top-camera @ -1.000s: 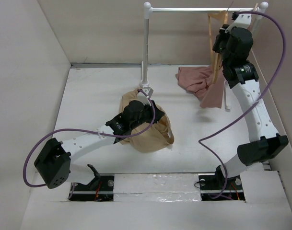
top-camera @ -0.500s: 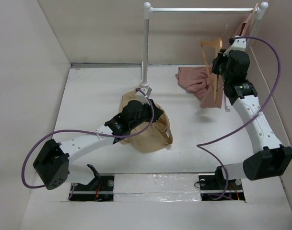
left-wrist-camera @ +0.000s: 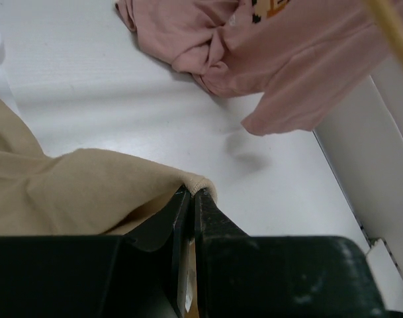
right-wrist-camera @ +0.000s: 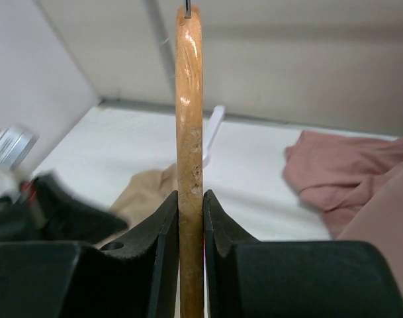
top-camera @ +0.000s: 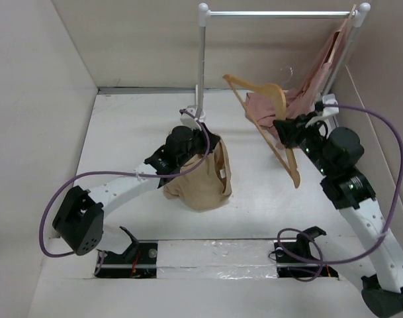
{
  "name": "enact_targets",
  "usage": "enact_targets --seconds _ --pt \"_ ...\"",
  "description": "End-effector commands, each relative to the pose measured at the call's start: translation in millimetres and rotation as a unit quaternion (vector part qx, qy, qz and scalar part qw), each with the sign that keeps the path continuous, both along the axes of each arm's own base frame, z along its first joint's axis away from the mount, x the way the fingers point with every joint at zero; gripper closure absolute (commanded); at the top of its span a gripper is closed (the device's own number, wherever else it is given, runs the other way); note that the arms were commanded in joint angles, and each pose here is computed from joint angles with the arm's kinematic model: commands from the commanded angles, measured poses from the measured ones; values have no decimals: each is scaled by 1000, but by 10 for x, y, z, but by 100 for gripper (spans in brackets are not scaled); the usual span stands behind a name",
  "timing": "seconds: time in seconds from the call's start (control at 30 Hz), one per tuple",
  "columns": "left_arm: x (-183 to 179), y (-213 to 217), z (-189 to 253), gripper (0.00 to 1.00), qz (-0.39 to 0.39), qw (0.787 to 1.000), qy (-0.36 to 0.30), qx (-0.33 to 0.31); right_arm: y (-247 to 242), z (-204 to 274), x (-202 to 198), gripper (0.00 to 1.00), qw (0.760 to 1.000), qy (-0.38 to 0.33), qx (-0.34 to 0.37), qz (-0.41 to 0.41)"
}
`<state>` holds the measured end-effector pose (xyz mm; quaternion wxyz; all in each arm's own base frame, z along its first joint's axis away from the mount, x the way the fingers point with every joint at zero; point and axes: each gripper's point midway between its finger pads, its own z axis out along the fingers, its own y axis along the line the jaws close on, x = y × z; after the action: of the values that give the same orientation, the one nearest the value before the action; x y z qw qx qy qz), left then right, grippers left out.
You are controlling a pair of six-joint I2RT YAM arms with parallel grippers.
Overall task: Place the t-shirt on the hanger
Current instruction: Pick up the hanger from the clothesline, then place the T-shirt on the hanger.
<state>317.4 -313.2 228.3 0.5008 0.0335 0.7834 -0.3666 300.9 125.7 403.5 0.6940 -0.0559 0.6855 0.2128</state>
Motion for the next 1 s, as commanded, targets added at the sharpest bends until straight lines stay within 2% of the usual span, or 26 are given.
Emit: enact_targets --seconds 0.0,0.17,0.3,0.43,0.97 --pt "276 25 429 100 23 998 -54 -28 53 -206 -366 100 999 22 7 29" --pt "579 183 586 100 42 996 -69 -38 -62 -281 -1090 100 997 32 26 69" --pt "700 125 588 100 24 997 -64 -33 -97 -413 -1369 100 994 56 16 95" --pt "854 82 618 100 15 998 -59 -30 54 -430 -1540 100 985 72 2 157" --pt "602 152 699 100 18 997 -66 -20 210 -819 -1198 100 984 92 -14 153"
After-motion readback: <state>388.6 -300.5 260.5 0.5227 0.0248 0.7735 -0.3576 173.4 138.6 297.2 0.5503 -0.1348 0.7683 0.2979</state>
